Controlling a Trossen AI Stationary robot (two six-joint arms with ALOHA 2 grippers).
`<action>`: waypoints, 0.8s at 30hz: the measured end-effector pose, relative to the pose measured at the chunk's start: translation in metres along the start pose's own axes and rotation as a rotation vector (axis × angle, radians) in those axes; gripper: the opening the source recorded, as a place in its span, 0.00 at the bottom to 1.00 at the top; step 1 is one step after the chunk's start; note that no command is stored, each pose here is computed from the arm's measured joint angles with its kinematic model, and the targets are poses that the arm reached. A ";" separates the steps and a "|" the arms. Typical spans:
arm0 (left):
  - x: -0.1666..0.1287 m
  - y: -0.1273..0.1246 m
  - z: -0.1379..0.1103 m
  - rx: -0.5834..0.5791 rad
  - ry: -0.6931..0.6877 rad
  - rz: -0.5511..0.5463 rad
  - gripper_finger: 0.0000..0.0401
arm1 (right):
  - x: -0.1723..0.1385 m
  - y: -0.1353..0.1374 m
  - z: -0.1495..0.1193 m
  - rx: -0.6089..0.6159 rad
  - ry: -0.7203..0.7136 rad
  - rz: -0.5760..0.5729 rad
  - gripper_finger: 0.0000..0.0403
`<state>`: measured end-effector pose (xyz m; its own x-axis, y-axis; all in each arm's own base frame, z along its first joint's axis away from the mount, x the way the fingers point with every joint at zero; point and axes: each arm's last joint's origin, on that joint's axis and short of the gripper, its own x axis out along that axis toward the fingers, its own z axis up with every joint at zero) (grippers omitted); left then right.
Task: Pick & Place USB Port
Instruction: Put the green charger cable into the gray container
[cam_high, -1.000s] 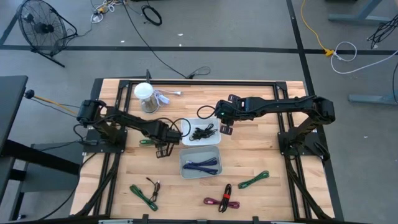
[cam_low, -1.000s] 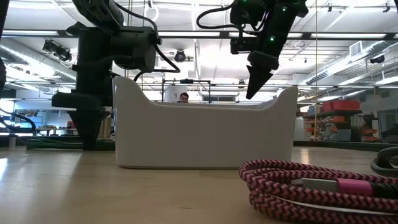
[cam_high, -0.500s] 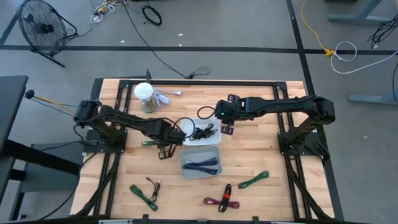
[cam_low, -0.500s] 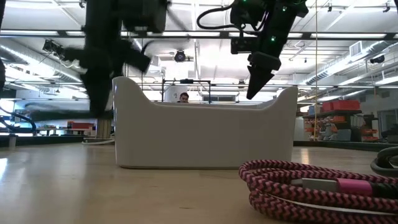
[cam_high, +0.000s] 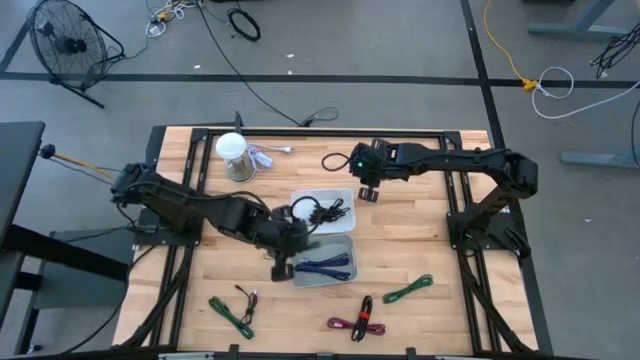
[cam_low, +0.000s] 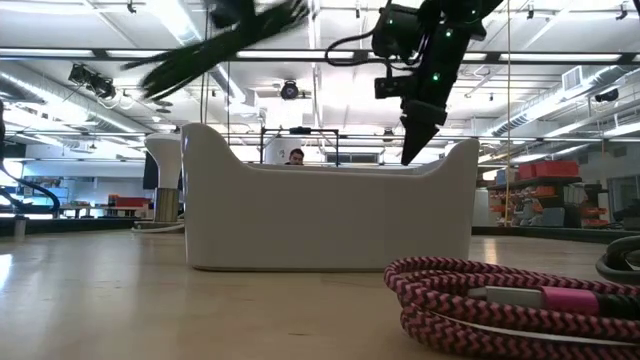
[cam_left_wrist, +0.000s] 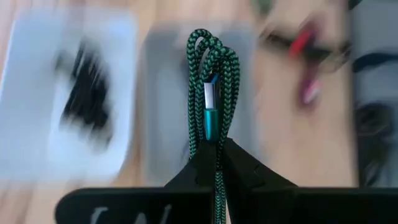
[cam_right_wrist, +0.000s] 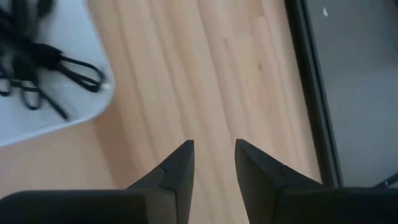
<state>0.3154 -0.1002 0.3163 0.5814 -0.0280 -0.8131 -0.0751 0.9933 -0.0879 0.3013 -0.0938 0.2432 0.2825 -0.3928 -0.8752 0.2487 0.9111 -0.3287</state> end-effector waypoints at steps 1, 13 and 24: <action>-0.001 -0.005 0.005 0.020 -0.050 -0.024 0.02 | 0.001 -0.003 -0.001 0.005 0.005 -0.004 0.29; 0.056 -0.015 0.016 0.086 -0.091 -0.011 0.02 | 0.010 -0.033 -0.011 0.064 0.069 -0.025 0.29; 0.093 -0.004 0.021 0.015 -0.062 -0.055 0.02 | 0.011 -0.041 -0.014 0.062 0.090 -0.028 0.29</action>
<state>0.3866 -0.1045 0.2525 0.6331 -0.0757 -0.7704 -0.0302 0.9920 -0.1223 0.2812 -0.1337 0.2415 0.1911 -0.4030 -0.8950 0.3131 0.8892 -0.3336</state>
